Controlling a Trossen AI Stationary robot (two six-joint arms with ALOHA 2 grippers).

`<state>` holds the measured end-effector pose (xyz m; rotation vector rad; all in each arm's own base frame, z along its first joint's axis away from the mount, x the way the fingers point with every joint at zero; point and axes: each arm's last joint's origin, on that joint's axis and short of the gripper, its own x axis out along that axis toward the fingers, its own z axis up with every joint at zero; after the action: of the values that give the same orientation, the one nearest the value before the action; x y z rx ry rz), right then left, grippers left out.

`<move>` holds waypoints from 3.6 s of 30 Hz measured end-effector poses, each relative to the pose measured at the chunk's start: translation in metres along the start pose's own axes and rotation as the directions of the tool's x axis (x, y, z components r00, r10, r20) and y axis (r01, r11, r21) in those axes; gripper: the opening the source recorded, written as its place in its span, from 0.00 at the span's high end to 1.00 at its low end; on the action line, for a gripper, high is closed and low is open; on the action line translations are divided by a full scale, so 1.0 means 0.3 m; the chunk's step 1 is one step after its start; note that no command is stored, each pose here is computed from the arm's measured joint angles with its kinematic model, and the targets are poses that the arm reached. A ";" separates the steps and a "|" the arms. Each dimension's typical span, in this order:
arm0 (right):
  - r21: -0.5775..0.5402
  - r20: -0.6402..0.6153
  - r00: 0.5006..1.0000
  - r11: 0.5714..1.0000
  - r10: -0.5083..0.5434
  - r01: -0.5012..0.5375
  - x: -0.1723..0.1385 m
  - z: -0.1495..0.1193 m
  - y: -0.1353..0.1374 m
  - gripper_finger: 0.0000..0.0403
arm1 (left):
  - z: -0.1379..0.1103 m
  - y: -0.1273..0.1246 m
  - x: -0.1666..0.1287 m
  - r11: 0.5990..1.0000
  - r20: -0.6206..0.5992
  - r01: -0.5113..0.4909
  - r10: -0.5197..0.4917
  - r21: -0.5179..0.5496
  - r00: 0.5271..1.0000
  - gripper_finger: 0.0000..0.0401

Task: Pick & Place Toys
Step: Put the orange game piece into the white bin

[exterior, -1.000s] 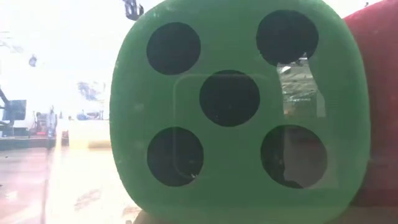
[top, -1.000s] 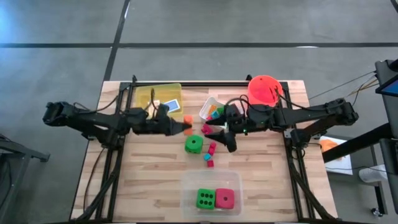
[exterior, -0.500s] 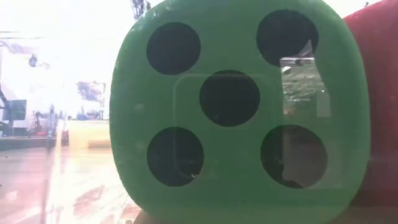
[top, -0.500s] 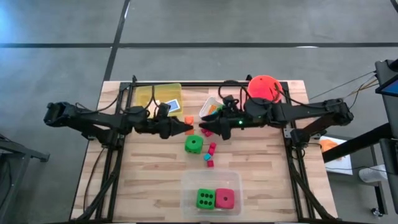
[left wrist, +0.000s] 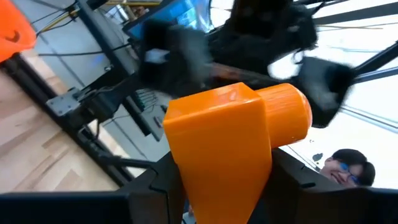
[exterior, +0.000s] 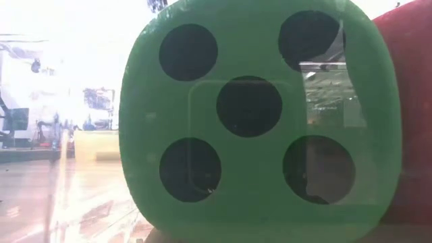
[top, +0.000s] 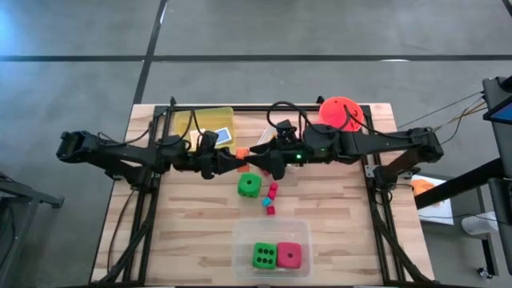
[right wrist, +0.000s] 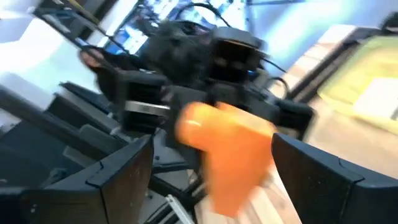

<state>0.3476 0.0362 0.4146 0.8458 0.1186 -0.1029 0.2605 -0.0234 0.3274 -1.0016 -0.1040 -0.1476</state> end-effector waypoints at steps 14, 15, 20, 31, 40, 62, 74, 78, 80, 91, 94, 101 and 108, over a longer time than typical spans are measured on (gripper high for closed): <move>0.109 0.037 0.999 0.994 -0.023 0.019 0.017 0.015 -0.024 0.21 | 0.003 -0.003 0.002 0.998 0.009 0.013 -0.014 0.068 1.000 0.64; 0.115 0.038 0.999 0.993 -0.021 0.016 0.017 0.016 -0.024 0.21 | 0.003 -0.002 0.002 0.997 0.015 0.009 -0.010 0.075 1.000 0.64; 0.134 0.039 0.999 0.991 -0.016 0.010 0.017 0.017 -0.023 0.21 | 0.009 0.002 0.002 0.996 0.046 -0.015 0.011 0.089 0.999 0.64; 0.146 0.057 0.998 0.989 -0.026 0.017 0.012 0.029 -0.027 0.21 | 0.033 -0.018 0.055 0.995 0.060 -0.041 0.035 0.094 0.998 0.64; 0.130 0.028 1.000 0.991 0.001 -0.004 0.017 0.023 -0.026 0.21 | 0.066 -0.050 0.083 0.988 0.026 -0.034 0.031 0.148 0.999 0.64; 0.045 0.015 1.000 0.999 0.014 -0.015 0.016 0.023 -0.024 0.40 | 0.074 -0.052 0.083 0.992 0.008 -0.025 0.024 0.122 1.000 0.66; 0.026 0.002 1.000 0.999 0.024 -0.024 0.016 0.021 -0.024 0.44 | 0.069 -0.049 0.083 0.992 -0.016 -0.028 0.030 0.119 0.999 0.61; 0.016 0.009 0.999 0.999 0.037 -0.037 0.016 0.024 -0.021 0.40 | 0.070 -0.049 0.083 0.993 -0.014 -0.029 0.031 0.117 0.999 0.67; 0.015 0.010 0.999 0.999 0.040 -0.040 0.017 0.025 -0.021 0.35 | 0.070 -0.049 0.083 0.993 -0.013 -0.027 0.028 0.116 1.000 0.67; 0.030 0.016 0.998 0.997 0.068 -0.068 0.002 0.035 -0.009 0.15 | 0.071 -0.051 0.085 0.994 -0.007 -0.013 0.013 0.108 1.000 0.67; 0.049 0.027 0.997 0.996 0.070 -0.071 -0.009 0.042 -0.003 0.15 | 0.072 -0.053 0.085 0.993 -0.004 -0.008 0.008 0.118 1.000 0.68; 0.103 0.045 0.996 0.991 0.076 -0.081 -0.009 0.045 0.000 0.15 | 0.071 -0.053 0.085 0.982 -0.004 -0.008 0.009 0.189 1.000 0.68; 0.119 0.072 0.995 0.990 0.069 -0.077 -0.007 0.049 0.000 0.15 | 0.071 -0.053 0.085 0.971 -0.003 -0.011 0.012 0.238 1.000 0.68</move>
<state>0.3464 0.0253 0.4247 0.9667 0.0173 -0.0703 0.2824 -0.0156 0.3559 -0.7619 -0.1091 -0.1231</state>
